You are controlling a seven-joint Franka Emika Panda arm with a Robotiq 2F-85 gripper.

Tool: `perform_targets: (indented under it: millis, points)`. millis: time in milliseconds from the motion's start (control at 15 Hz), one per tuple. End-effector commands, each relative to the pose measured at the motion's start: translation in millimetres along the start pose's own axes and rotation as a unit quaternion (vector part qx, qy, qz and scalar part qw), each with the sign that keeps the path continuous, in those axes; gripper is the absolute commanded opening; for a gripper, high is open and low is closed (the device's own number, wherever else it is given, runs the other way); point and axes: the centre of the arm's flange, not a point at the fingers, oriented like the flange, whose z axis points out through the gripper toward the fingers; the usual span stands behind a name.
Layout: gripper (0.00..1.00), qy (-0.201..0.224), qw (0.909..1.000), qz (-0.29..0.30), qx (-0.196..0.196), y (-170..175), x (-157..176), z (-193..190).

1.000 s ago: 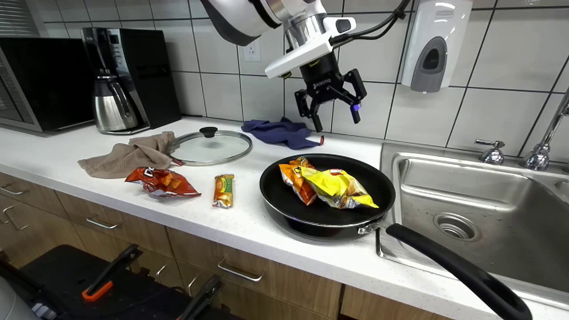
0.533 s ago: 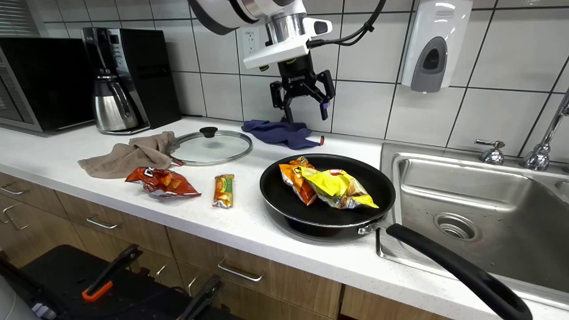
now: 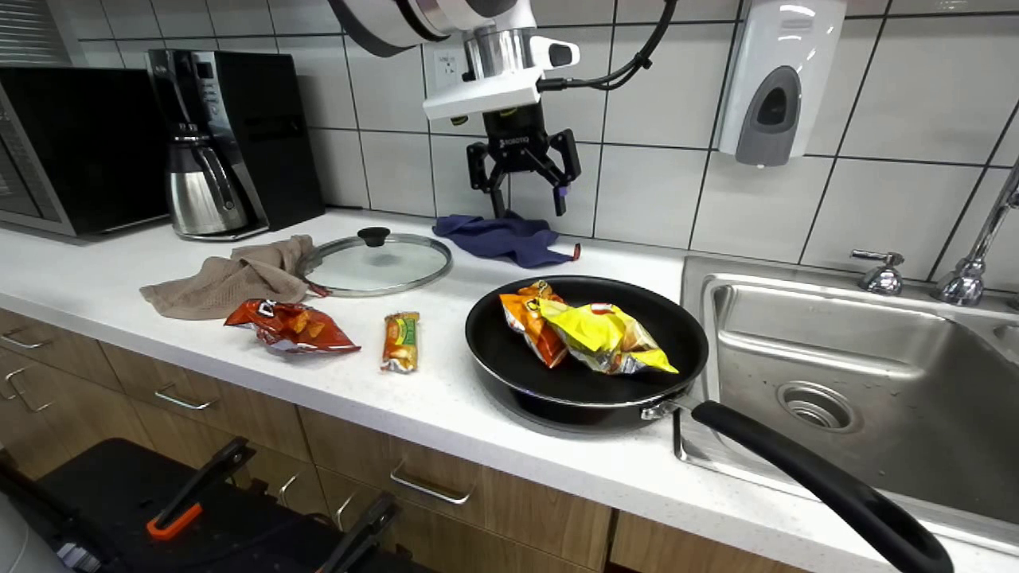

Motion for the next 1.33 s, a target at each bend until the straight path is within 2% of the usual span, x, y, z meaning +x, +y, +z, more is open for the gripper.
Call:
perform_targets:
  millis: [0,867,1267]
  points:
    - [1.0,-0.001,1.0,0.0,0.0,0.0,-0.1,0.8]
    - [1.0,-0.002,1.0,0.001,0.0,0.8,-0.3,1.9]
    - [1.0,0.024,0.9972,-0.069,0.015,-43.2,-25.5,-31.2]
